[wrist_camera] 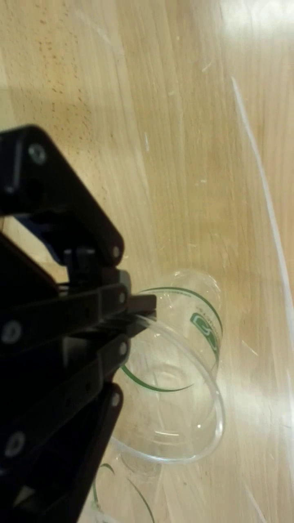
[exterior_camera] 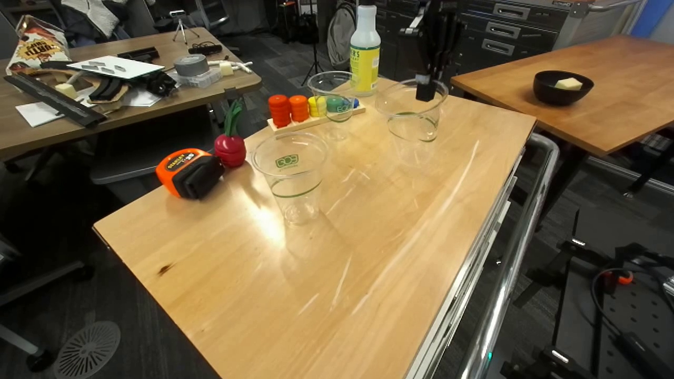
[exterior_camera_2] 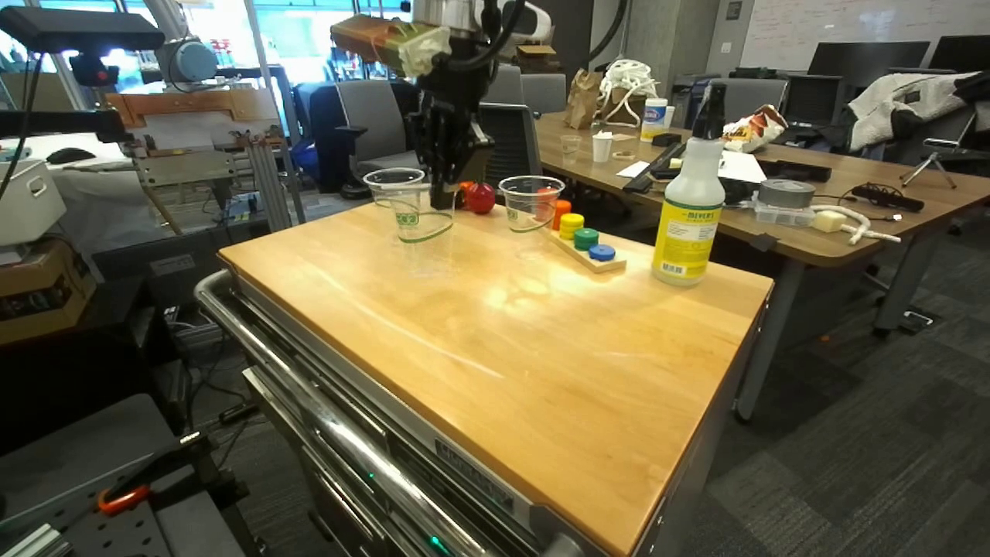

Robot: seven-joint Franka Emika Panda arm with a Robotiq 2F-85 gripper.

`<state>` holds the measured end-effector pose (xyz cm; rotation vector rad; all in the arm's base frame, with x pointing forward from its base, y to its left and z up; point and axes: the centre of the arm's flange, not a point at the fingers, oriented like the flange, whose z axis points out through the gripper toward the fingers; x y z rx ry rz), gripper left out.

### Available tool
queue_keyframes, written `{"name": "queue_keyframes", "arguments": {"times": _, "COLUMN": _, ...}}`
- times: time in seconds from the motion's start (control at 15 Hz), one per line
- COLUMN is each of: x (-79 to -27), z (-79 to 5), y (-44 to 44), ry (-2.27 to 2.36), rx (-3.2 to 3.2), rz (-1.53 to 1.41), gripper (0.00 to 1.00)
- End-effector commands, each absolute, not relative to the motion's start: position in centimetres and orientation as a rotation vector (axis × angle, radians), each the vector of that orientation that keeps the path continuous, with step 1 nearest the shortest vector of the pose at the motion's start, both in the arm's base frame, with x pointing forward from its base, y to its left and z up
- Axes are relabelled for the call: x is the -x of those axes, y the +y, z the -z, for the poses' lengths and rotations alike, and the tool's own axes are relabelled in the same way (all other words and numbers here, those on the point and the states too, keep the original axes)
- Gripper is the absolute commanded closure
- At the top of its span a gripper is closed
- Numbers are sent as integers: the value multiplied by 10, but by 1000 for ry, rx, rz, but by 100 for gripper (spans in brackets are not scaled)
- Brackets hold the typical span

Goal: Stack the cups from right to left

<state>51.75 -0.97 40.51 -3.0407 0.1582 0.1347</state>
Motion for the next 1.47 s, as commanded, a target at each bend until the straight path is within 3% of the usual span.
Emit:
{"name": "queue_keyframes", "arguments": {"times": 0.0, "x": -535, "z": -470, "y": 1, "ry": 142, "rx": 2989, "rz": -78, "gripper": 96}}
{"name": "queue_keyframes", "arguments": {"times": 0.4, "x": -577, "z": -529, "y": 10, "ry": 83, "rx": 2970, "rz": 211, "gripper": 98}}
{"name": "queue_keyframes", "arguments": {"times": 0.73, "x": -624, "z": -529, "y": 5, "ry": 108, "rx": 2956, "rz": 466, "gripper": 98}}
{"name": "queue_keyframes", "arguments": {"times": 1.07, "x": -654, "z": -511, "y": -3, "ry": 135, "rx": 2964, "rz": 517, "gripper": 98}}
{"name": "queue_keyframes", "arguments": {"times": 1.4, "x": -647, "z": -519, "y": -6, "ry": 139, "rx": 2966, "rz": 536, "gripper": 98}}
